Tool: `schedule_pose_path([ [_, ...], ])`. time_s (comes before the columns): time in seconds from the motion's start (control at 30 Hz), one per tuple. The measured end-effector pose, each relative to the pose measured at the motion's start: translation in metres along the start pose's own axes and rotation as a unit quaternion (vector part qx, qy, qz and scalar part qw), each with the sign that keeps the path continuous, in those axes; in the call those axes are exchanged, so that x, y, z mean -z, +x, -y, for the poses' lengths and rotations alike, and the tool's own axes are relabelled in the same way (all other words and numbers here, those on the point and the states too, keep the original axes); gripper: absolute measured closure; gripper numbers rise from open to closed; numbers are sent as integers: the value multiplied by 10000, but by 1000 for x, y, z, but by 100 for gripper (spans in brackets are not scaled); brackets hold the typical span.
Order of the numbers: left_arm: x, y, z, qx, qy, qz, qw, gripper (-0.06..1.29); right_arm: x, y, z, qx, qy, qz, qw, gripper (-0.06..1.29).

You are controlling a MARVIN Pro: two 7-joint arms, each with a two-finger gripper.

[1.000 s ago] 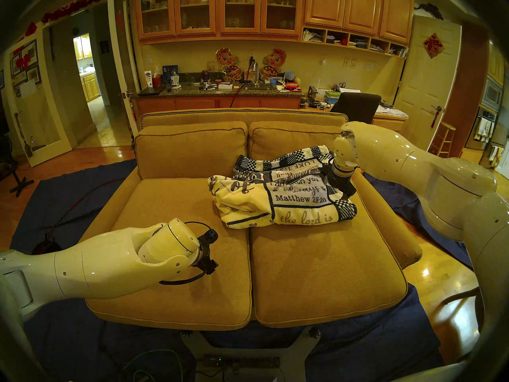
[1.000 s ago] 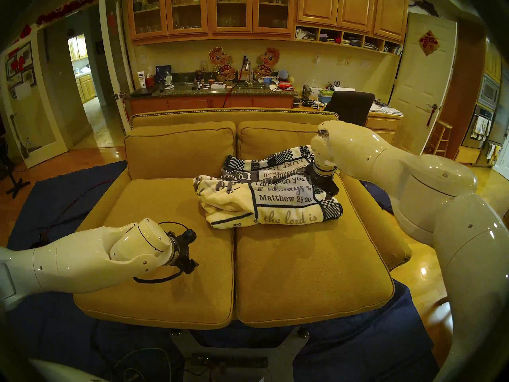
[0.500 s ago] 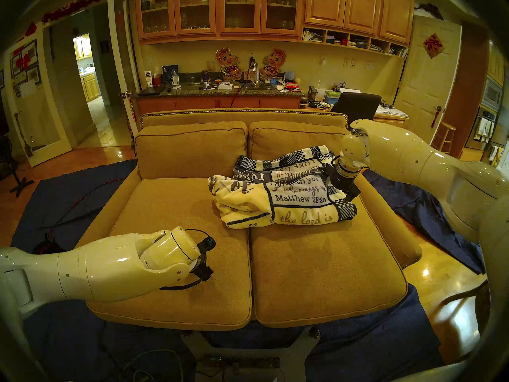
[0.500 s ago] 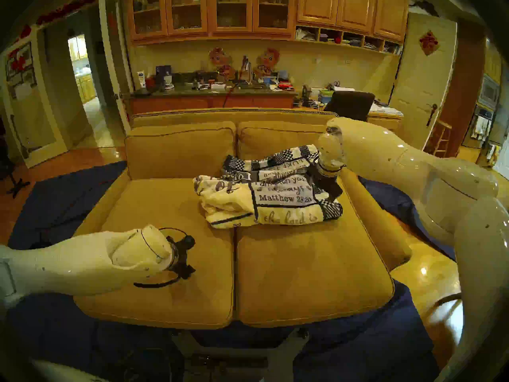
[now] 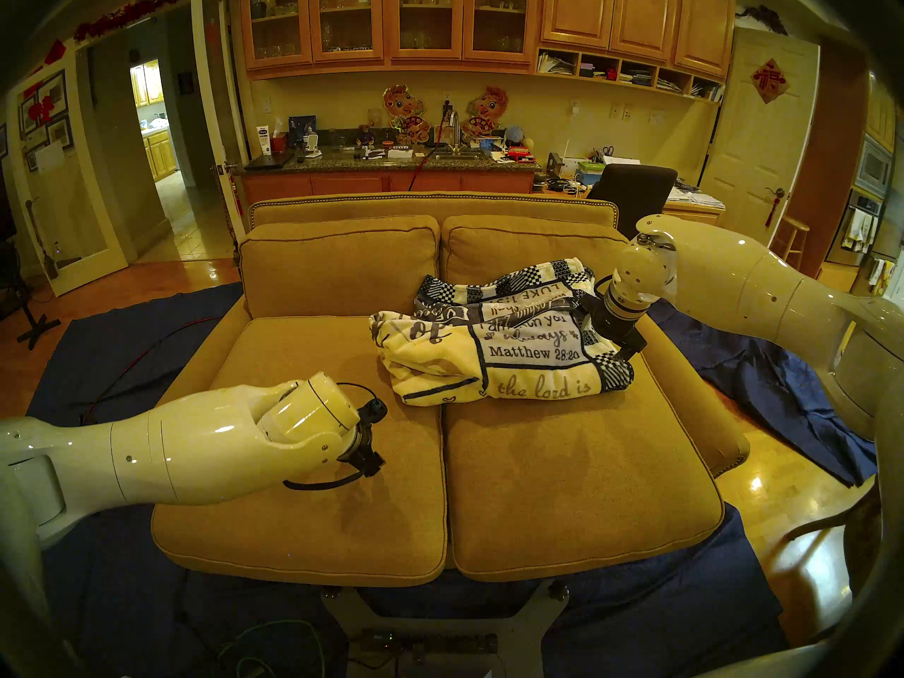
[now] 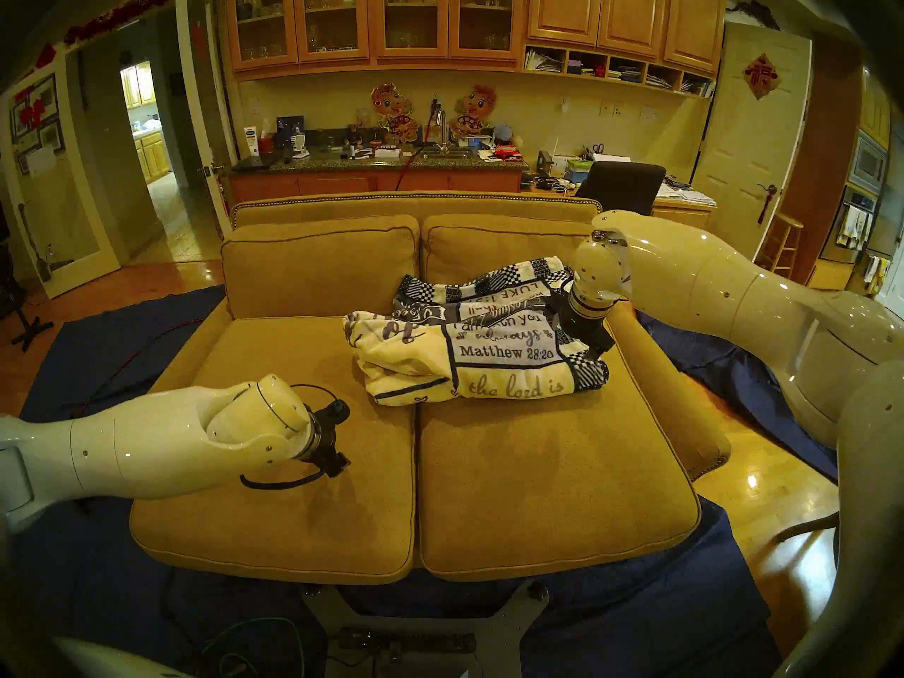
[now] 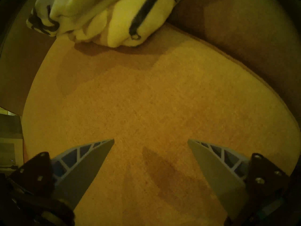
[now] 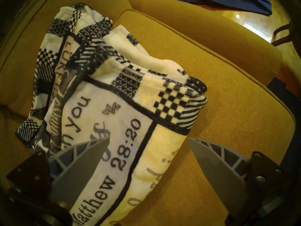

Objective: Fold the blanket in half twice

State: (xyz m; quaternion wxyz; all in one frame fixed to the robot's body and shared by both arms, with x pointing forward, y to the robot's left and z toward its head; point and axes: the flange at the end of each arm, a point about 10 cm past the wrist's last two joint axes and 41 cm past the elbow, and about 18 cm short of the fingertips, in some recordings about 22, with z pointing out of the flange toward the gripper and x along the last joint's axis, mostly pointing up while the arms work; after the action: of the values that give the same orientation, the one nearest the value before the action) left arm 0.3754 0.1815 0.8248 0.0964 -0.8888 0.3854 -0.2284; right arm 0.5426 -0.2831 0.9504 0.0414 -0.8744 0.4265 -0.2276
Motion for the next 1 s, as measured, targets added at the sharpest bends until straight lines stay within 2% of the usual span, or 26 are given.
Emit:
schedule_pose_path([
  [0.17,-1,1,-1,-1,-101,93,9999,2,5,-1,-5,-28,111,-95,9999,0],
  [0.27,-3,0,-2,-102,35,129,9999,2,7,-1,-8,-49,166,-157,9997,0],
  [0.4,-7,2,-2,-378,571,73,9976,2,8,0,-11,-86,213,-222,9995,0],
  [0.5,-12,4,1,-563,986,16,9935,2,9,1,-13,-107,233,-253,9994,0],
  [0.6,-20,9,5,-706,1509,-100,9860,2,10,2,-15,-130,254,-285,9992,0],
  [0.83,-35,25,7,-561,2092,-517,9749,2,11,2,-17,-155,283,-325,9990,0],
  [1.0,-44,40,-2,-372,2216,-922,9700,2,11,2,-18,-168,296,-346,9988,0],
])
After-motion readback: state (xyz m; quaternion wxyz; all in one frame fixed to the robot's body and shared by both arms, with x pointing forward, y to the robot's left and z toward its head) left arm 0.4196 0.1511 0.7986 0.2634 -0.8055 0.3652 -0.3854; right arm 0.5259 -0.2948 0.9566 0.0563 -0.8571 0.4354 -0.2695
